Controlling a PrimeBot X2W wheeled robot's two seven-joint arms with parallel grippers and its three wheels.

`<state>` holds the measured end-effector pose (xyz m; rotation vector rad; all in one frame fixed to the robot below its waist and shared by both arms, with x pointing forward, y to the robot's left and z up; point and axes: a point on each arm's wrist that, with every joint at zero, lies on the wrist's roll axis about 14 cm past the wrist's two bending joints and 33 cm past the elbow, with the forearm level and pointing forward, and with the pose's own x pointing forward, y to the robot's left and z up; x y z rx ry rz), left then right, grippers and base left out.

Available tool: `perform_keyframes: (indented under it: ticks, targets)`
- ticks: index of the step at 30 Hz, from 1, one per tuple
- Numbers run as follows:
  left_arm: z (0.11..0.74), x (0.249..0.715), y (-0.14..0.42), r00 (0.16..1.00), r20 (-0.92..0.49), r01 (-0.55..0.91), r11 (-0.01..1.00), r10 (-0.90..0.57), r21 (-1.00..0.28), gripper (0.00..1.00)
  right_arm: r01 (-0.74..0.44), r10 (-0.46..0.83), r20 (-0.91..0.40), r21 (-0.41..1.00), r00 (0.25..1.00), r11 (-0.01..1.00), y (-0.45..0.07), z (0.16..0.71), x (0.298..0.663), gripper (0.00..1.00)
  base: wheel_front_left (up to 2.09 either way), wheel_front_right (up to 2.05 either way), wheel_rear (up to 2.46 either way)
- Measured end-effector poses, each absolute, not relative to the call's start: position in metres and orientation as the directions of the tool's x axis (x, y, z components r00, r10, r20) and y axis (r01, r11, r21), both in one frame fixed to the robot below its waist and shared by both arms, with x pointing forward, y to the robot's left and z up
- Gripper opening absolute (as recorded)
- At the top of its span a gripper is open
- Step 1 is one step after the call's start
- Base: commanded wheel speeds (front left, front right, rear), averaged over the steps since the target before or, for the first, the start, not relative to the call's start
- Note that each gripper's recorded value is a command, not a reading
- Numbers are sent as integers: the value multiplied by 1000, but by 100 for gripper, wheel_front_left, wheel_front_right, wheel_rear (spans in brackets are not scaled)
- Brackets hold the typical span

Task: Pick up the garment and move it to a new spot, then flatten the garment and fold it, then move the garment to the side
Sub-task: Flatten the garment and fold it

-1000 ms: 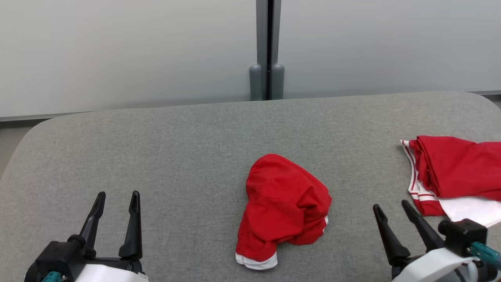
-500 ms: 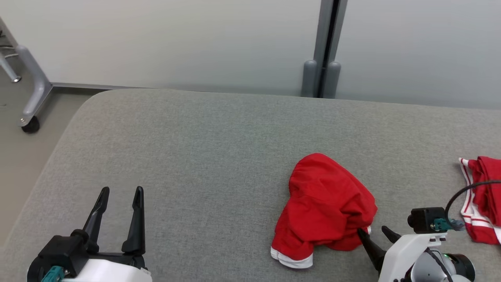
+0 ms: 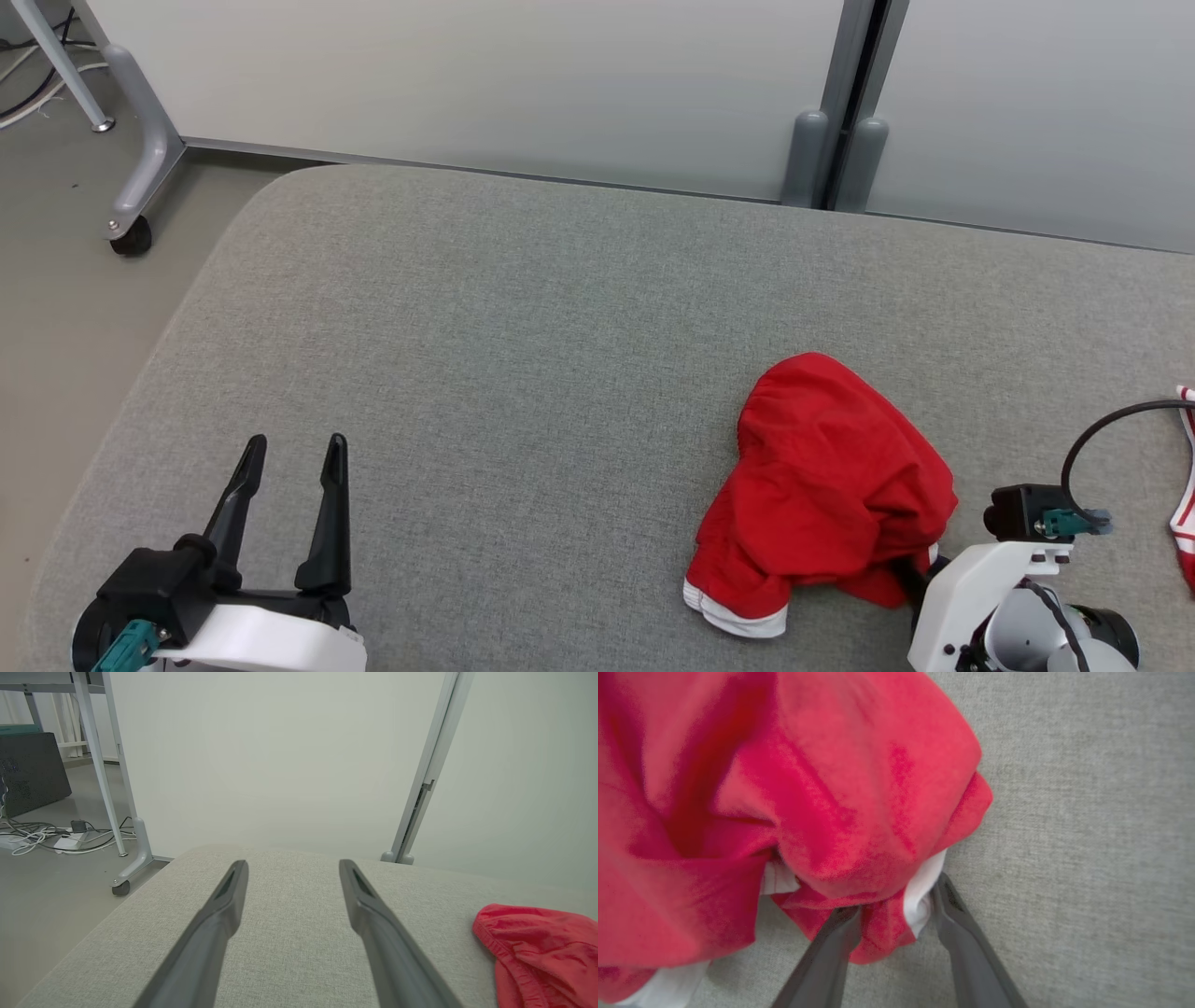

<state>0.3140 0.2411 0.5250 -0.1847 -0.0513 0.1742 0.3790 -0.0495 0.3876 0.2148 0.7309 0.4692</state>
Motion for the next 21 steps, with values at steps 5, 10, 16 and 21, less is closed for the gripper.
perform_keyframes:
  ticks: [5, 10, 16, 21]
  targets:
    - [526, 316, 239, 984, 40, -161, 968, 171, -191, 100, -344, 483, -546, 342, 685, 874, -50, 399, 387, 0, 0, 0, 0]
    - [527, 320, 234, 987, 44, -146, 970, 158, -196, 100, -353, 461, -470, 303, 752, 885, -67, 429, 417, 0, 0, 0, 0]
    - [523, 338, 225, 991, 33, -119, 972, 128, -202, 100, -364, 419, -429, 208, 800, 908, -97, 464, 479, 0, 0, 0, 0]
    - [509, 360, 219, 994, -3, -110, 972, 112, -207, 100, -327, 353, -454, 138, 818, 935, -126, 468, 540, 0, 0, 0, 0]
